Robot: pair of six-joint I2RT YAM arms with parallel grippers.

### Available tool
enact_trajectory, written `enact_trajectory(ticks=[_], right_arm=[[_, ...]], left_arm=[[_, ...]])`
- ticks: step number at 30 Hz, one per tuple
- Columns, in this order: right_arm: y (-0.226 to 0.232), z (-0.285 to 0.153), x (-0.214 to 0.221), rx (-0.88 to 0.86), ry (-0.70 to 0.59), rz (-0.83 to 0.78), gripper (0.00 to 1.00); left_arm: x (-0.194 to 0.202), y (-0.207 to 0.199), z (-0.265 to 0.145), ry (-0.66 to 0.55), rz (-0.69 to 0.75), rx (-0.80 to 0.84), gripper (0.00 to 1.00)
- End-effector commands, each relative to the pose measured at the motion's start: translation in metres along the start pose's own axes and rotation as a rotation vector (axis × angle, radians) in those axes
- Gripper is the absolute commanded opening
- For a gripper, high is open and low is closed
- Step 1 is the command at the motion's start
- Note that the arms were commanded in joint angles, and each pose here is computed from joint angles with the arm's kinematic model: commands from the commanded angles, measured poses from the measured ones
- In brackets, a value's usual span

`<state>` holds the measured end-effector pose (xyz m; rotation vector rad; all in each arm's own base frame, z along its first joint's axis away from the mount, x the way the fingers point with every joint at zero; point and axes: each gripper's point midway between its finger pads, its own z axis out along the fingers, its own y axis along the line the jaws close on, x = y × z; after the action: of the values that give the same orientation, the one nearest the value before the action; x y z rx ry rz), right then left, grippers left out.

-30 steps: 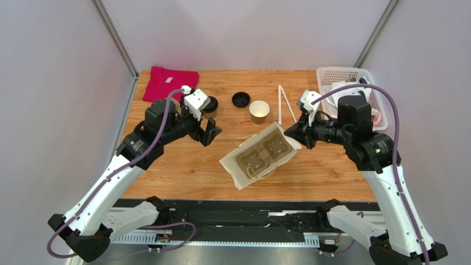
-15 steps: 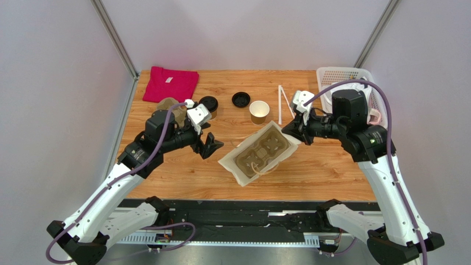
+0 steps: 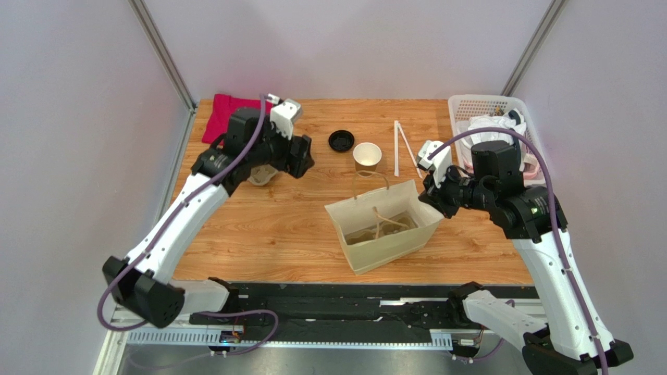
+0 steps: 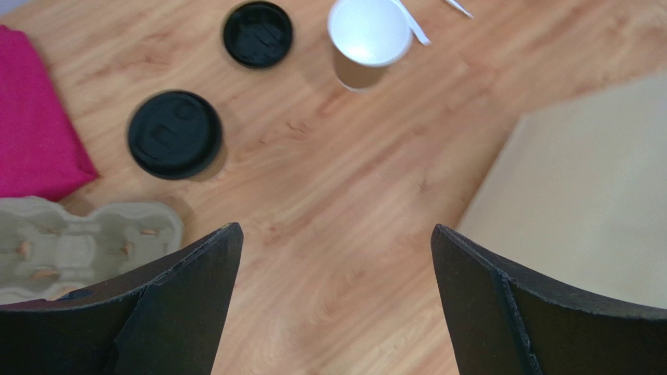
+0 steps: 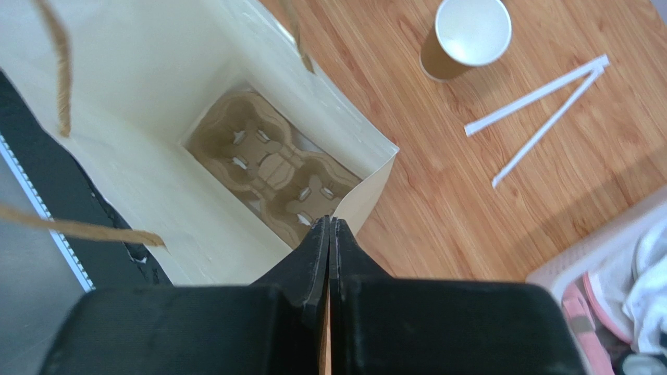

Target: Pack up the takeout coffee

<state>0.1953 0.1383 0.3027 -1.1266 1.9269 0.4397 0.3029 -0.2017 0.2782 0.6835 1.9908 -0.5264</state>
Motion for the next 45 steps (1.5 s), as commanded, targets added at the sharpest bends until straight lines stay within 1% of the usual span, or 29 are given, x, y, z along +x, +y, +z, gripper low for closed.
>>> enact_trajectory(ticks=[1, 2, 3, 4, 5, 6, 8, 9, 11, 12, 14, 15, 17, 18, 22, 24, 31, 40, 45], right_arm=[[-0.008, -0.011, 0.016, 0.097, 0.058, 0.058, 0.01], [-0.007, -0.012, 0.017, 0.097, 0.065, 0.067, 0.05], [-0.007, -0.011, 0.019, 0.093, 0.073, 0.075, 0.13], [-0.006, -0.011, 0.018, 0.093, 0.073, 0.079, 0.17], [-0.007, -0.011, 0.02, 0.098, 0.08, 0.091, 0.2], [-0.006, -0.011, 0.02, 0.094, 0.083, 0.098, 0.26], [-0.006, -0.011, 0.02, 0.092, 0.086, 0.108, 0.31], [-0.005, -0.011, 0.02, 0.091, 0.088, 0.119, 0.35], [-0.005, -0.011, 0.022, 0.096, 0.096, 0.13, 0.39], [-0.006, -0.01, 0.022, 0.102, 0.097, 0.137, 0.45], [-0.007, -0.013, 0.023, 0.116, 0.098, 0.141, 0.53], [-0.008, -0.014, 0.021, 0.121, 0.092, 0.143, 0.62], [-0.009, -0.016, 0.02, 0.134, 0.089, 0.149, 0.71], [-0.01, -0.017, 0.019, 0.137, 0.089, 0.15, 0.79], [-0.014, -0.017, 0.018, 0.151, 0.108, 0.156, 0.89], [-0.016, -0.017, 0.018, 0.154, 0.119, 0.161, 0.97], [-0.021, -0.016, 0.013, 0.165, 0.123, 0.169, 0.99], [-0.027, -0.015, 0.011, 0.186, 0.142, 0.208, 1.0], [-0.026, -0.016, 0.01, 0.18, 0.144, 0.194, 1.0]], left_arm=[[-0.016, 0.04, 0.02, 0.131, -0.049, -0.127, 0.99], [-0.015, 0.049, 0.024, 0.164, -0.045, -0.163, 0.99], [-0.01, 0.057, 0.027, 0.209, -0.022, -0.176, 0.99], [-0.011, 0.066, 0.038, 0.234, -0.008, -0.192, 0.99], [-0.009, 0.071, 0.043, 0.257, 0.003, -0.203, 0.99], [-0.005, 0.077, 0.045, 0.291, 0.015, -0.213, 0.99], [-0.006, 0.094, 0.057, 0.324, 0.005, -0.242, 0.99], [-0.005, 0.102, 0.064, 0.346, -0.002, -0.26, 0.99], [0.0, 0.12, 0.069, 0.381, -0.012, -0.303, 0.99], [0.004, 0.125, 0.076, 0.416, -0.019, -0.302, 0.99], [0.01, 0.135, 0.079, 0.443, -0.038, -0.29, 0.99], [0.011, 0.142, 0.084, 0.445, -0.045, -0.291, 0.99], [0.011, 0.15, 0.088, 0.435, -0.046, -0.268, 0.98], [0.012, 0.153, 0.093, 0.437, -0.043, -0.264, 0.98], [0.02, 0.16, 0.105, 0.464, -0.023, -0.244, 0.99], [0.026, 0.162, 0.112, 0.48, -0.001, -0.223, 0.99], [0.027, 0.158, 0.13, 0.459, 0.032, -0.131, 0.99], [0.042, 0.161, 0.149, 0.495, 0.028, -0.099, 0.99], [0.051, 0.163, 0.156, 0.503, 0.029, -0.09, 0.99]])
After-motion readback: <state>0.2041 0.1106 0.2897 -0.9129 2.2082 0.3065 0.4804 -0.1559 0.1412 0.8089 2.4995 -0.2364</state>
